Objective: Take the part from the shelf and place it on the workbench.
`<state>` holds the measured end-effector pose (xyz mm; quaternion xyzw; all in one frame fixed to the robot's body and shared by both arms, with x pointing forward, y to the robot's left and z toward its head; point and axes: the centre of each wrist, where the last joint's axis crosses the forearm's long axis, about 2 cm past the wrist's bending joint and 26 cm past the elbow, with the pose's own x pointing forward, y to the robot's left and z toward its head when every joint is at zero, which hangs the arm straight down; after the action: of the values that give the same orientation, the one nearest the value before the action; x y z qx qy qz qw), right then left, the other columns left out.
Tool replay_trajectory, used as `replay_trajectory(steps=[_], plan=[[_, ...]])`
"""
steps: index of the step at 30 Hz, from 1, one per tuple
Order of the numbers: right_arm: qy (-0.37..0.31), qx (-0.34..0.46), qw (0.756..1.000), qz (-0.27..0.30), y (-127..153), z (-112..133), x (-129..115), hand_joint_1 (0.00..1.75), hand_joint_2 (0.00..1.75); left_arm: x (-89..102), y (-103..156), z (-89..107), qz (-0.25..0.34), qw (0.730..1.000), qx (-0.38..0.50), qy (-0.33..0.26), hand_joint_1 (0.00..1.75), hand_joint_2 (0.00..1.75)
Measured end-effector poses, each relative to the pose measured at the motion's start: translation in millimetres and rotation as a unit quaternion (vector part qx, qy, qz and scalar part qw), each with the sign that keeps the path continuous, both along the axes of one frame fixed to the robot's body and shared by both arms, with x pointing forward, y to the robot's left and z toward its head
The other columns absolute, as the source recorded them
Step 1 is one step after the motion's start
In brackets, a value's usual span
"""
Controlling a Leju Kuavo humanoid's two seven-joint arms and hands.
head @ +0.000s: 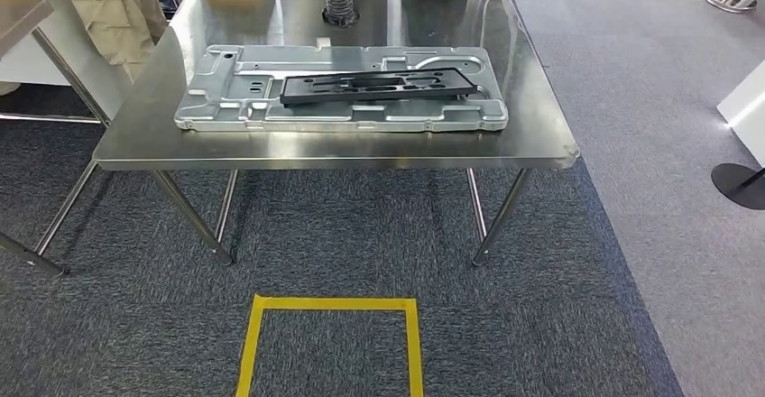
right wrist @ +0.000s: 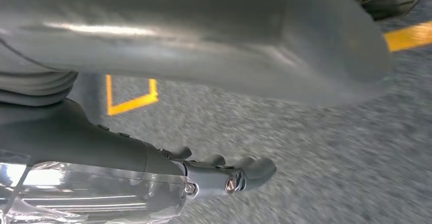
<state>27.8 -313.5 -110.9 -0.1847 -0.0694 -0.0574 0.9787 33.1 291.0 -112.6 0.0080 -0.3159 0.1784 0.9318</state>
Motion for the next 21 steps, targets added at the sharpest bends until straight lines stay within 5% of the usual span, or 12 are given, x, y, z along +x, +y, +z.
replay_trajectory(steps=[21], plan=[[0.041, 0.068, 0.997, 0.007, 19, -1, 5, 0.00, 0.00, -1.1, 0, -0.1, -0.001, 1.000, 0.002, 0.006, 0.00, 0.00]])
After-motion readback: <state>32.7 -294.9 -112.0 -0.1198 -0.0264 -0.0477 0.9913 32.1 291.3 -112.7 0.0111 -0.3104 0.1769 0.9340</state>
